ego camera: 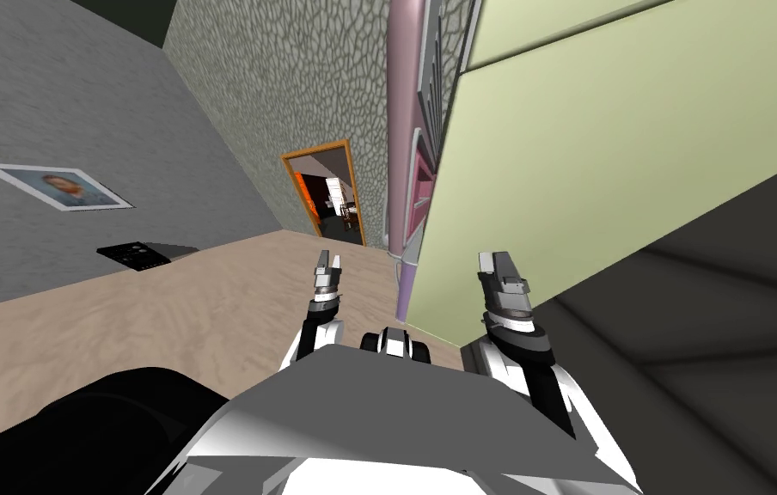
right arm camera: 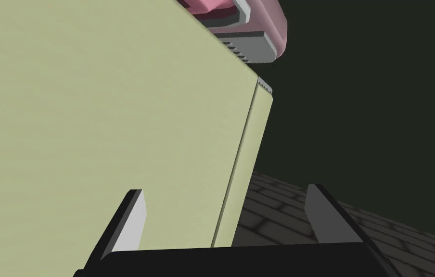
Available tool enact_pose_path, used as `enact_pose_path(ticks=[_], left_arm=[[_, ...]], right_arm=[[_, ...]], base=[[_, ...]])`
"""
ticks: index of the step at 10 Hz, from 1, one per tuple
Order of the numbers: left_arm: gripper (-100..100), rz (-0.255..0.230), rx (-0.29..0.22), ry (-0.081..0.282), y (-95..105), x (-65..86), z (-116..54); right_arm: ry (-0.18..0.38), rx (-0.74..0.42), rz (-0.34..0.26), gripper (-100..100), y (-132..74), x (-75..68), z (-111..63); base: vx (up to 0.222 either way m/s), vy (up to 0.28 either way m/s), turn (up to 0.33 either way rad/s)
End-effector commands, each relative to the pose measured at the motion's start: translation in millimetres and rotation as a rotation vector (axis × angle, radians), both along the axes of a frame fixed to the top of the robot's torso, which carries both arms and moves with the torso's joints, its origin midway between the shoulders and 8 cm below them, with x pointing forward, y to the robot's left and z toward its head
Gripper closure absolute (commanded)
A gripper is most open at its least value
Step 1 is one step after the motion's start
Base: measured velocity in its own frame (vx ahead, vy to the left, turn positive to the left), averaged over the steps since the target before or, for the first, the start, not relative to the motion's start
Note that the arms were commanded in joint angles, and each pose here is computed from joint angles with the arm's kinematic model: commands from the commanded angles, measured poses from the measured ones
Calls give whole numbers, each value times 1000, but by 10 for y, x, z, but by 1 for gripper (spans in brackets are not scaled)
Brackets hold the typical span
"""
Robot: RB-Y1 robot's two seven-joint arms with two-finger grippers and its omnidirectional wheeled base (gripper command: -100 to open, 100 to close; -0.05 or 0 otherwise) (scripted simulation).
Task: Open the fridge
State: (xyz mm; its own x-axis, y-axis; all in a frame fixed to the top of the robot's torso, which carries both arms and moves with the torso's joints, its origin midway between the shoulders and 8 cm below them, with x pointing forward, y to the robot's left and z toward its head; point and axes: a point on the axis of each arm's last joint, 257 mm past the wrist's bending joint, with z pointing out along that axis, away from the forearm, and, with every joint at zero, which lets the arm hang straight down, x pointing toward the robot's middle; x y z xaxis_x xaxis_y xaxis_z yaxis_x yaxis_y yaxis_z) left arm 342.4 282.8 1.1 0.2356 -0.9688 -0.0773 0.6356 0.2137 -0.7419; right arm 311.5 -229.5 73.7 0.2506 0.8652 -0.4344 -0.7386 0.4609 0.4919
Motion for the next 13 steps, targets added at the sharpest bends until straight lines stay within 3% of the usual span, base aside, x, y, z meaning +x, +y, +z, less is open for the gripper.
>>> enact_pose_path(ticks=[1, 3, 5, 6, 8, 11, 13], left_arm=[[0, 0, 0, 0, 0, 0, 0], [0, 0, 0, 0, 0, 0, 0], [0, 0, 0, 0, 0, 0, 0], [0, 0, 0, 0, 0, 0, 0], [0, 0, 0, 0, 0, 0, 0], [0, 0, 0, 0, 0, 0, 0], [0, 0, 0, 0, 0, 0, 0]], right_arm=[[22, -169, -95, -100, 35, 68, -129], [29, -246, -137, -100, 49, 99, -190], [37, -390, -220, -100, 40, 155, -304], [37, -400, -224, -100, 50, 159, -313], [42, -545, -308, -100, 15, 215, -429], [40, -645, -362, -100, 7, 252, -512], [39, -791, -447, -100, -66, 311, -630]], base=[[67, 133, -137], [66, 136, -82], [49, 93, -105], [51, 95, -63], [48, 111, -114], [50, 113, -66], [53, 140, -141]])
